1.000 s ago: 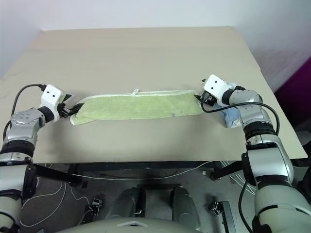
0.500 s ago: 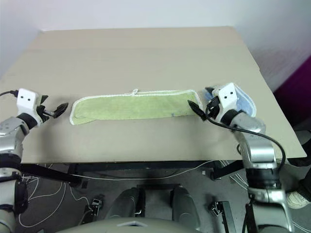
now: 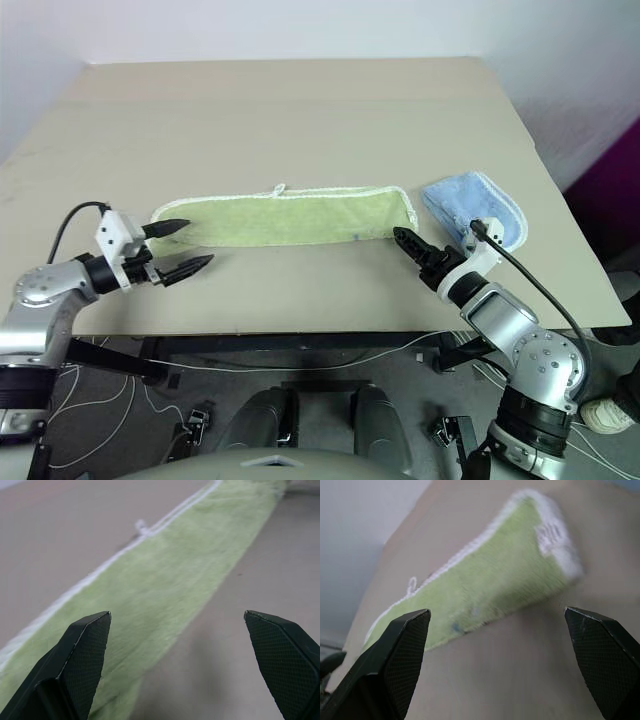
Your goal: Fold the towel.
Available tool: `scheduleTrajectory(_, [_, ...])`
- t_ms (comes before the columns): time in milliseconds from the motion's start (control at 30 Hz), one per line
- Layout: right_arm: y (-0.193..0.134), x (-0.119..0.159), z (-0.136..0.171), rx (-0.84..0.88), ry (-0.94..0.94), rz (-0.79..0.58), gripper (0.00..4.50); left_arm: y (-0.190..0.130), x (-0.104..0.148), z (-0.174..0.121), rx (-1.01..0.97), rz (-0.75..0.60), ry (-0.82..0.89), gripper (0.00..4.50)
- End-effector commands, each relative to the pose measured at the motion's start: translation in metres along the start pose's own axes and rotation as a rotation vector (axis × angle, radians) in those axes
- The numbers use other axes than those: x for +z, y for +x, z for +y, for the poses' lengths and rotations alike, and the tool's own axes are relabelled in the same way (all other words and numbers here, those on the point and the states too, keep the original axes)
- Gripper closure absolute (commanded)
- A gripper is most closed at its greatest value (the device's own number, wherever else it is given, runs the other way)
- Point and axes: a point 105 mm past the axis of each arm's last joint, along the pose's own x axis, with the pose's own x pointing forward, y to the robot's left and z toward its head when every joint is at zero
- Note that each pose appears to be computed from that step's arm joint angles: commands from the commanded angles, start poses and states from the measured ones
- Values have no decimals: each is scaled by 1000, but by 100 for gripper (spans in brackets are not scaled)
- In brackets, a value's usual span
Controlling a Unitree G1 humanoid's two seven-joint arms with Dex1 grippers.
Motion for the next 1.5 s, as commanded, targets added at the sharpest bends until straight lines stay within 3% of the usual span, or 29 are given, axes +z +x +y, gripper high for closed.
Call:
scheduleTrajectory(33, [4, 3, 7, 8, 73, -10, 3, 6, 4, -11, -47, -10, 13, 4])
scheduleTrajectory(167, [25, -4, -5, -69, 213, 1, 3, 19, 5, -21, -82, -31, 7, 4])
scheduleTrajectory(600, [64, -2, -15, -126, 364, -30, 3, 25, 5, -33, -70, -55, -1, 4])
scheduleTrajectory(733, [69, -1, -16, -134, 383, -36, 94, 25, 4, -33, -53, -53, 2, 0])
scheduleTrajectory(1067, [68, 9, -11, -110, 383, -65, 446, 26, -2, -33, -31, -45, -2, 0])
scheduleTrajectory(1200, [63, 19, -9, -102, 340, -89, 446, 27, -4, -34, -27, -41, -5, 0])
scheduleTrajectory(1500, [40, 71, 10, -42, 134, -174, 446, 26, -9, -34, -17, -29, -8, 0])
